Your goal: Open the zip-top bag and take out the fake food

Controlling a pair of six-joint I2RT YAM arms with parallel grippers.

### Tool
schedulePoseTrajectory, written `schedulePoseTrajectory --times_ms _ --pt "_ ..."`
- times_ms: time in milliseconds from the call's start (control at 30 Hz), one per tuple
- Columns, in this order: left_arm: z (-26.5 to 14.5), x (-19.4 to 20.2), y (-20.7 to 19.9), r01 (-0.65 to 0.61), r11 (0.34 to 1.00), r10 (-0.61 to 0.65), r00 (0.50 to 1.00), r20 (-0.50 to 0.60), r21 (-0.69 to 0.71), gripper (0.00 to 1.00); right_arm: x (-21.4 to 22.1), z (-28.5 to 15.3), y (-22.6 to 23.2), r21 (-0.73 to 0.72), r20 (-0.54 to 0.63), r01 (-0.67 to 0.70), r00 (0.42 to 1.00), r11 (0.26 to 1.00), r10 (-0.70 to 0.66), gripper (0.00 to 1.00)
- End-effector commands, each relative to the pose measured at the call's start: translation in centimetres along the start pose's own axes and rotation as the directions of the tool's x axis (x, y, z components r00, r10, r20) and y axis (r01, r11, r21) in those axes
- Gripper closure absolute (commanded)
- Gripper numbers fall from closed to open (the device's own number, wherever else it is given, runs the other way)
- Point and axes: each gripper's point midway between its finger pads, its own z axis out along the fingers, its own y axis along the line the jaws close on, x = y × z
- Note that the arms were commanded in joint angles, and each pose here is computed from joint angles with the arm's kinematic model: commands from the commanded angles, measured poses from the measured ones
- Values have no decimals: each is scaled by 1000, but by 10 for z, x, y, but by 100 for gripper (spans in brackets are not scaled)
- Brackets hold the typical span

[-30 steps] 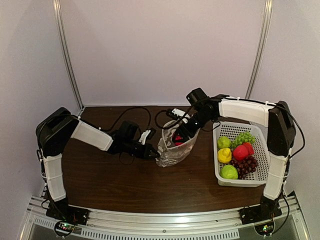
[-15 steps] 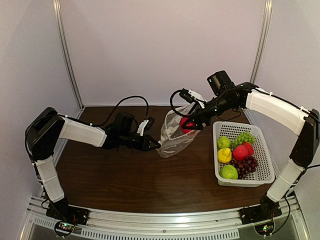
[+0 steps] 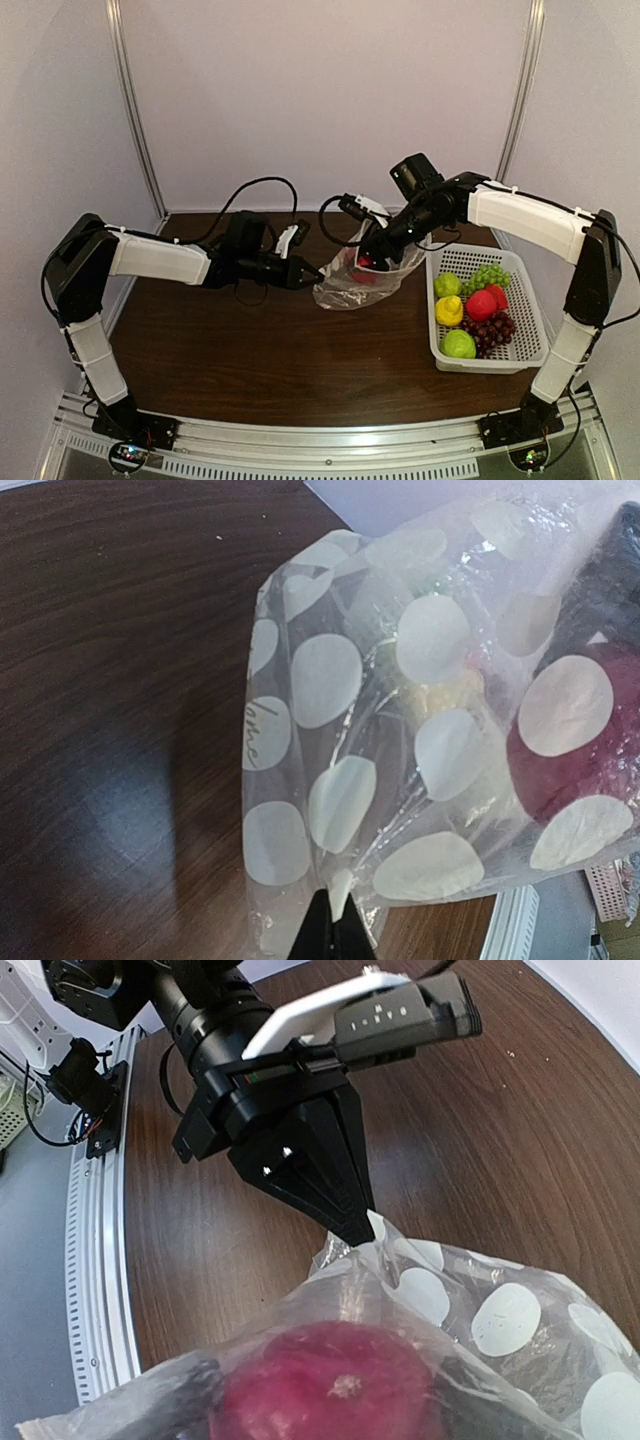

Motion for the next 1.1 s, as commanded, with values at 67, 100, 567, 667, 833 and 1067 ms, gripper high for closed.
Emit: schedulePoseTrajectory --times_ms 67,100,567,667,833,1067 --pt "-8 -11 -4 -34 999 35 999 26 -29 100 -10 -19 9 35 -2 40 999 999 -40 28" --pt "-8 -10 -2 -35 999 36 999 23 -38 100 -8 -23 9 55 -10 50 999 997 -50 28" --pt "-48 -11 37 -28 979 43 997 67 -204 100 27 -87 -11 201 -35 6 999 980 1 27" --pt "-64 -11 48 -31 963 55 995 81 -269 100 50 -107 -25 244 -47 -34 998 969 47 27" --pt "-90 -7 63 -16 934 56 993 101 -358 100 112 -133 -40 322 -141 -87 980 943 139 27" --pt "-98 0 73 -15 907 52 996 76 -421 100 192 -140 -43 410 -294 -106 925 906 241 25"
